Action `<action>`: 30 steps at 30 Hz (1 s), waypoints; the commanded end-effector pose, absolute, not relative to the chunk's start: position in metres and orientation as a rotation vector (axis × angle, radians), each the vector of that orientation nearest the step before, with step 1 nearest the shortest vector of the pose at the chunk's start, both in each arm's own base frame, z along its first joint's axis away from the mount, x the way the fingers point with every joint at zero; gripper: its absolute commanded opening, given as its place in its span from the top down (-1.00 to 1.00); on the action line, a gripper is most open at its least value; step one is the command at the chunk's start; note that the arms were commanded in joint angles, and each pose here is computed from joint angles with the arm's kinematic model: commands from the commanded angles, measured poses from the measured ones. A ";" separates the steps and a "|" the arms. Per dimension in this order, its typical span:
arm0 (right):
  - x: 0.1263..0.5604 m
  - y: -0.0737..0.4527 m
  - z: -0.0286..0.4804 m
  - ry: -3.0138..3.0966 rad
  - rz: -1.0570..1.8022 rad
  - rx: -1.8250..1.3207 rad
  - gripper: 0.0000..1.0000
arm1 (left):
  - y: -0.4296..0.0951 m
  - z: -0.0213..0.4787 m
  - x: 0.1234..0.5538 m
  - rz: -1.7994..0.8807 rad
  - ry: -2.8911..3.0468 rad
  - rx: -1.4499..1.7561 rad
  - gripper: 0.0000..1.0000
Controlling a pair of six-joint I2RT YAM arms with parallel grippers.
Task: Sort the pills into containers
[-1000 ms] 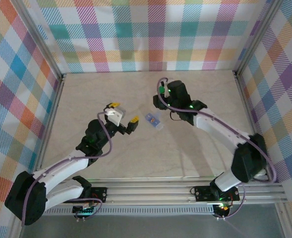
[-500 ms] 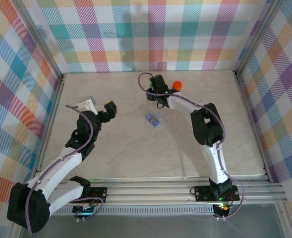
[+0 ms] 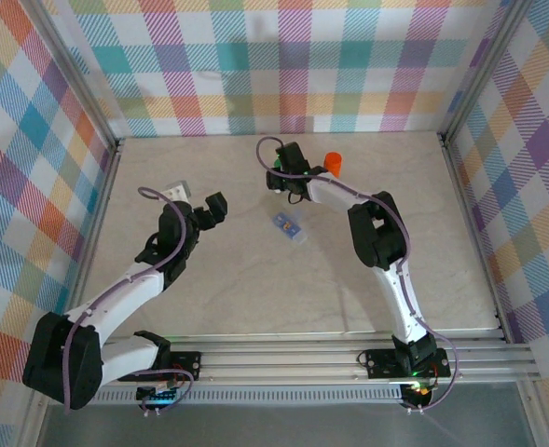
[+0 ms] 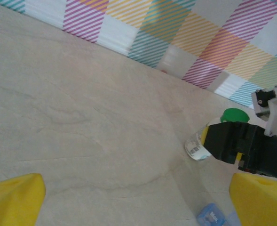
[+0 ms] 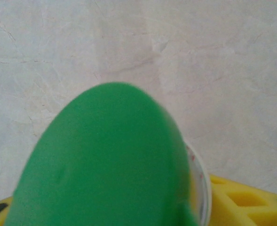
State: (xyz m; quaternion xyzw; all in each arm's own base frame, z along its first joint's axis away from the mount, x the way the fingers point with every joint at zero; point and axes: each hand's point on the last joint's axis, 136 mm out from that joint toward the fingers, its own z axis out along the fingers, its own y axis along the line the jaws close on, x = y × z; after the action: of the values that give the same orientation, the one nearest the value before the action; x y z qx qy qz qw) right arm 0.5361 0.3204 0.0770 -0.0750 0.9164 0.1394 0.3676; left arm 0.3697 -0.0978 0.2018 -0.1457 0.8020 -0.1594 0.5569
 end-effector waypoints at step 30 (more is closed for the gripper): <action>0.554 0.305 0.179 2.156 0.728 -0.262 -0.29 | -0.210 0.178 0.533 -0.769 2.056 -0.243 -0.62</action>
State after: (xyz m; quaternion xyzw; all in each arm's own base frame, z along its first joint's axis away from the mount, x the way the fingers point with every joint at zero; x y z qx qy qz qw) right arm 0.5473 0.2913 0.1742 -0.0902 0.8715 0.2569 0.4079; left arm 0.5197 -0.1948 0.1608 -0.1126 0.8495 -0.2576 0.4466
